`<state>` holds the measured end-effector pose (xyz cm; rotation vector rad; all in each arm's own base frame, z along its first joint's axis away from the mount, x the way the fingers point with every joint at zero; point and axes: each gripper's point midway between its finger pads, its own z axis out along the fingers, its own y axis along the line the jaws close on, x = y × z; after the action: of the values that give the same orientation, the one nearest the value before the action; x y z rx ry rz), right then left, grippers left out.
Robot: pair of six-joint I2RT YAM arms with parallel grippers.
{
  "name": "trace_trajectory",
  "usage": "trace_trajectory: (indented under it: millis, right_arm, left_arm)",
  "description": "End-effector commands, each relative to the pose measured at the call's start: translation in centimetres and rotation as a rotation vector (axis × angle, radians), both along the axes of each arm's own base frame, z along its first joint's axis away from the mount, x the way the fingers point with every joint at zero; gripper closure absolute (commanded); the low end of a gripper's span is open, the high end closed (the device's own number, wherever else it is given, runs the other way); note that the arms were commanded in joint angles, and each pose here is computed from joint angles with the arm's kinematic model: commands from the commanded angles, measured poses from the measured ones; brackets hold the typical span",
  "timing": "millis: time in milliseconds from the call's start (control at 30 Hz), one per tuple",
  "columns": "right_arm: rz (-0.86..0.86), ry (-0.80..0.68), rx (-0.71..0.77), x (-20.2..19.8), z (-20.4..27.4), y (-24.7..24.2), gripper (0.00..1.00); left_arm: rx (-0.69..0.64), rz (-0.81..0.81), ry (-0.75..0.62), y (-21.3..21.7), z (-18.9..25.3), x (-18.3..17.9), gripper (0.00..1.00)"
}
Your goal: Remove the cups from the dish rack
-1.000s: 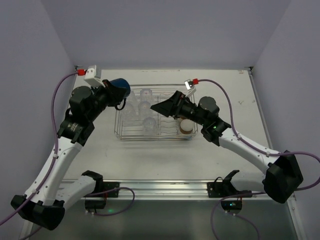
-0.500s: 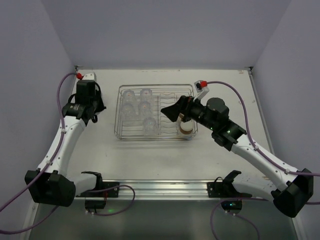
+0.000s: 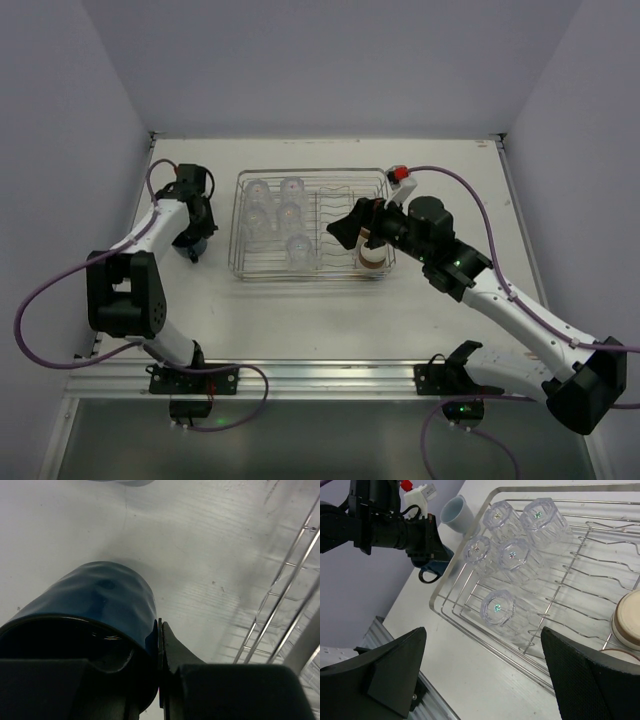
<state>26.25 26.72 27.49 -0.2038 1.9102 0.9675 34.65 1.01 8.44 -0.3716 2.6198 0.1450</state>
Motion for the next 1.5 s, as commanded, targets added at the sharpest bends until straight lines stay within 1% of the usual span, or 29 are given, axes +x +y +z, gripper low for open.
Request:
trace_trajectory:
  millis: [0, 267, 367, 433, 667, 867, 1067, 1100, 1167, 1200, 1267, 1300, 1367, 1400, 1467]
  right_arm:
    - [-0.040, -0.036, -0.031, 0.8, 0.8, -0.6, 0.01]
    - [-0.080, -0.024, -0.090, 1.6, -0.4, -1.2, 0.01]
    - [-0.111, -0.033, -0.122, 2.0, -0.7, -1.9, 0.01]
    - [-0.130, -0.038, -0.144, 2.2, -0.9, -2.4, 0.01]
    - [-0.198, -0.039, -0.177, 3.1, -1.3, -3.8, 0.01]
    - [-0.214, -0.030, -0.185, 3.4, -1.7, -4.2, 0.01]
    - [-0.126, -0.015, -0.225, 3.2, -2.6, -2.8, 0.01]
    - [-0.110, -0.020, -0.232, 3.1, -2.6, -2.6, 0.01]
    - [-0.101, -0.020, -0.242, 3.1, -2.9, -2.3, 0.01]
    - [-0.092, -0.024, -0.248, 2.9, -2.9, -2.0, 0.01]
    - [-0.098, -0.030, -0.260, 3.0, -2.9, -1.9, 0.01]
    - [-0.089, -0.027, -0.264, 3.0, -3.1, -1.5, 0.01]
    - [-0.085, -0.028, -0.267, 3.0, -3.2, -1.3, 0.01]
    - [-0.091, -0.030, -0.261, 3.0, -3.1, -1.2, 0.01]
    - [-0.106, -0.035, -0.255, 3.1, -3.0, -1.4, 0.02]
  left_arm:
    - [0.032, -0.005, -0.089, 1.2, 1.2, 2.4, 1.00]
    - [0.037, 0.030, -0.065, 2.7, -0.6, 2.8, 1.00]
    - [0.027, 0.025, -0.060, 2.5, -1.0, 2.9, 0.96]
    - [0.026, 0.027, -0.059, 2.5, -1.4, 2.8, 0.92]
    - [0.017, 0.024, -0.045, 2.3, -2.6, 2.2, 0.89]
    - [0.020, 0.027, -0.058, 2.4, -2.2, 2.3, 0.73]
    - [-0.001, 0.025, -0.130, 2.0, 0.2, 2.8, 0.42]
    - [-0.007, 0.023, -0.156, 1.9, 1.1, 2.9, 0.32]
    - [-0.016, 0.023, -0.187, 1.8, 2.0, 2.9, 0.25]
    - [-0.019, 0.022, -0.224, 1.7, 3.2, 2.9, 0.20]
    - [-0.036, 0.019, -0.262, 1.4, 4.3, 2.9, 0.18]
    - [-0.041, 0.015, -0.303, 1.2, 5.7, 2.8, 0.18]
    - [-0.068, 0.005, -0.354, 0.7, 7.1, 2.7, 0.18]
    - [-0.076, 0.000, -0.406, 0.5, 8.7, 2.5, 0.18]
    - [-0.115, -0.029, -0.456, -0.4, 10.2, 2.2, 0.18]
